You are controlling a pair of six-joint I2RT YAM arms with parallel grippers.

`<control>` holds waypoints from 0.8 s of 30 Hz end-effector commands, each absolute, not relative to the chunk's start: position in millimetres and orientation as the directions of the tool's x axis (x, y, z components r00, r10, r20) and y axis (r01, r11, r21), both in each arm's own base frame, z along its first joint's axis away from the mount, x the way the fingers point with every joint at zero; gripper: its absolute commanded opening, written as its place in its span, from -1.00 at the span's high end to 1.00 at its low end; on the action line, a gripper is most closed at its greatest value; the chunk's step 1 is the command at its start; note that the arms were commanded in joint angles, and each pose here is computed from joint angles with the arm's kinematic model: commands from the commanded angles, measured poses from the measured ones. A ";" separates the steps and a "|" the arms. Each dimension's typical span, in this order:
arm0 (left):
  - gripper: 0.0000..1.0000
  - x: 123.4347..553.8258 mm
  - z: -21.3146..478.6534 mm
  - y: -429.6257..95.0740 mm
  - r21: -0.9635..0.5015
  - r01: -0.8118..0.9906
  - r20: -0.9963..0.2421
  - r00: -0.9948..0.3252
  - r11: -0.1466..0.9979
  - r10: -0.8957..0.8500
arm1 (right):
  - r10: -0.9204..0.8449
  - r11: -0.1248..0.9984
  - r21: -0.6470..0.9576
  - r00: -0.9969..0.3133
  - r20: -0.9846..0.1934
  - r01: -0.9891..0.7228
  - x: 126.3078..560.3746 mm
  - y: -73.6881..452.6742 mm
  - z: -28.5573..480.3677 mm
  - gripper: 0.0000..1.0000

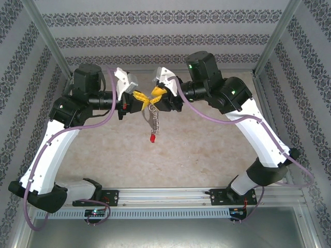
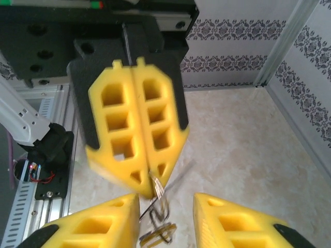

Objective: Put the keys on the keyring

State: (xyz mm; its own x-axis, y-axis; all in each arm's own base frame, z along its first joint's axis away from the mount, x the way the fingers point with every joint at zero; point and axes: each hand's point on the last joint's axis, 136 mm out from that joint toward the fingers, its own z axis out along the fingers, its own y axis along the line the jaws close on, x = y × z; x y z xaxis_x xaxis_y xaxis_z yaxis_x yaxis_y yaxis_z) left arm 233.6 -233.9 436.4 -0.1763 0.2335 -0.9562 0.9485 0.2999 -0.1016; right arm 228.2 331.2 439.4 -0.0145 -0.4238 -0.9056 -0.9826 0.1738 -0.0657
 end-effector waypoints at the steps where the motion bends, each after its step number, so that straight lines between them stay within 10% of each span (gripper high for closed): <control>1: 1.00 229.3 470.1 -230.4 -0.048 0.962 -0.988 -0.086 0.270 0.132 | -0.318 0.194 -0.030 -0.034 -0.948 -0.981 226.3 324.1 463.5 0.31; 24: 1.00 229.3 499.1 -228.8 -0.051 0.975 -0.999 -0.049 0.216 -0.018 | -0.089 0.118 0.114 -0.125 -0.988 -0.986 224.7 321.2 504.1 0.29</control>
State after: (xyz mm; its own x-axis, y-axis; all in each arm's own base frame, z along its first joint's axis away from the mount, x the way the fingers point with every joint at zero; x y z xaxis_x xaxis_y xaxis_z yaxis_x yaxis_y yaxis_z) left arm 240.7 -232.6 474.3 -0.1378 0.0360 -0.9898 0.9618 0.2435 -0.1251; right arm 229.6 316.1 500.4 -0.1043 -0.1089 -0.9886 -0.9805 0.1776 0.0839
